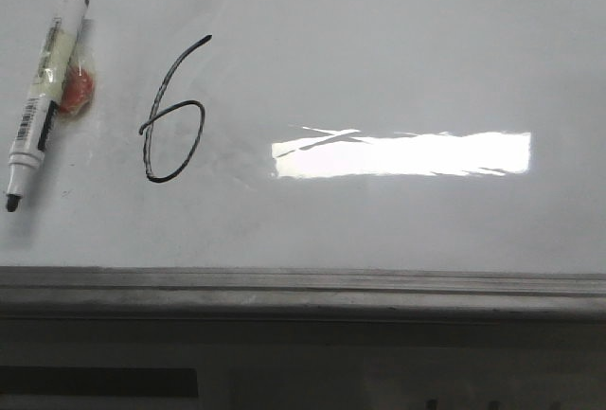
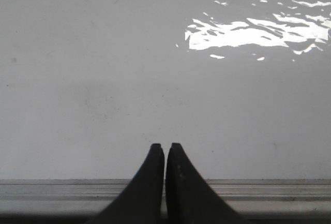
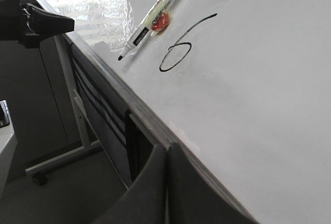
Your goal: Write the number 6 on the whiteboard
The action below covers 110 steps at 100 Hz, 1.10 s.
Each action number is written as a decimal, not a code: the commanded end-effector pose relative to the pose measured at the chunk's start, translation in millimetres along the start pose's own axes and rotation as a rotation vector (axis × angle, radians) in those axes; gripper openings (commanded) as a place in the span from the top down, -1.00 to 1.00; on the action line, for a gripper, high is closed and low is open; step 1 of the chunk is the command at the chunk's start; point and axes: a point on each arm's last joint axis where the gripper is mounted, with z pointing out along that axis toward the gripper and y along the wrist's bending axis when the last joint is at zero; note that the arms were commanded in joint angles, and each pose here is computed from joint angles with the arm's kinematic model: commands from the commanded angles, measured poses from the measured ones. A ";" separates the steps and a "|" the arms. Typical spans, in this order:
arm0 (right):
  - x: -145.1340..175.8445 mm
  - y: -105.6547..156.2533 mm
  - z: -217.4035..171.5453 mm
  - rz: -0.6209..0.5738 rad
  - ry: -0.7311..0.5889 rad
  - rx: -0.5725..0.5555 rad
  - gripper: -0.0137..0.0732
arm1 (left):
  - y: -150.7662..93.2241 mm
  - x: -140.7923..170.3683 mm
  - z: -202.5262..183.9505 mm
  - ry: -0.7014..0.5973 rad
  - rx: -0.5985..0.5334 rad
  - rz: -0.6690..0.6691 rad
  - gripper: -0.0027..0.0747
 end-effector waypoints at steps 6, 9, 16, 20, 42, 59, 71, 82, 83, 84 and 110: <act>-16.7 -1.6 -1.4 -0.018 -0.103 0.015 0.83 | 0.5 -1.2 -0.2 -0.084 -0.008 -0.013 0.98; -16.7 -1.6 -1.4 -0.018 -0.103 0.015 0.83 | 0.5 -1.2 -0.2 -0.084 -0.008 -0.013 0.98; -16.7 -1.6 -1.4 -0.018 -0.103 0.015 0.83 | 0.5 -1.2 -0.2 -0.084 -0.008 -0.013 0.98; -16.7 -1.6 -1.4 -0.018 -0.103 0.015 0.83 | 0.5 -1.2 -0.2 -0.084 -0.008 -0.013 0.98; -7.5 -2.3 -0.1 -0.186 -0.045 0.028 0.83 | 0.5 -1.2 -0.2 -0.084 -0.008 -0.013 0.98; -0.3 -3.6 1.6 -0.183 -0.030 0.043 0.83 | 0.5 -1.2 -0.2 -0.084 -0.008 -0.013 0.98; -0.6 -14.4 0.6 -0.156 -0.025 0.158 0.83 | 0.5 -1.2 -0.2 -0.084 -0.008 -0.013 0.98; -3.8 -31.5 -4.0 -0.101 -0.057 0.349 0.83 | 0.5 -1.2 -0.2 -0.084 -0.008 -0.013 0.98; -3.8 -33.9 -4.9 -0.098 -0.056 0.377 0.83 | 0.5 -1.2 -0.2 -0.084 -0.008 -0.013 0.98; -4.2 -35.1 -5.4 -0.097 -0.061 0.391 0.83 | 0.5 -1.2 -0.2 -0.084 -0.008 -0.013 0.98; 12.4 -62.6 -27.2 -0.062 -0.226 0.819 0.83 | 0.5 -1.2 -0.2 -0.084 -0.008 -0.013 0.98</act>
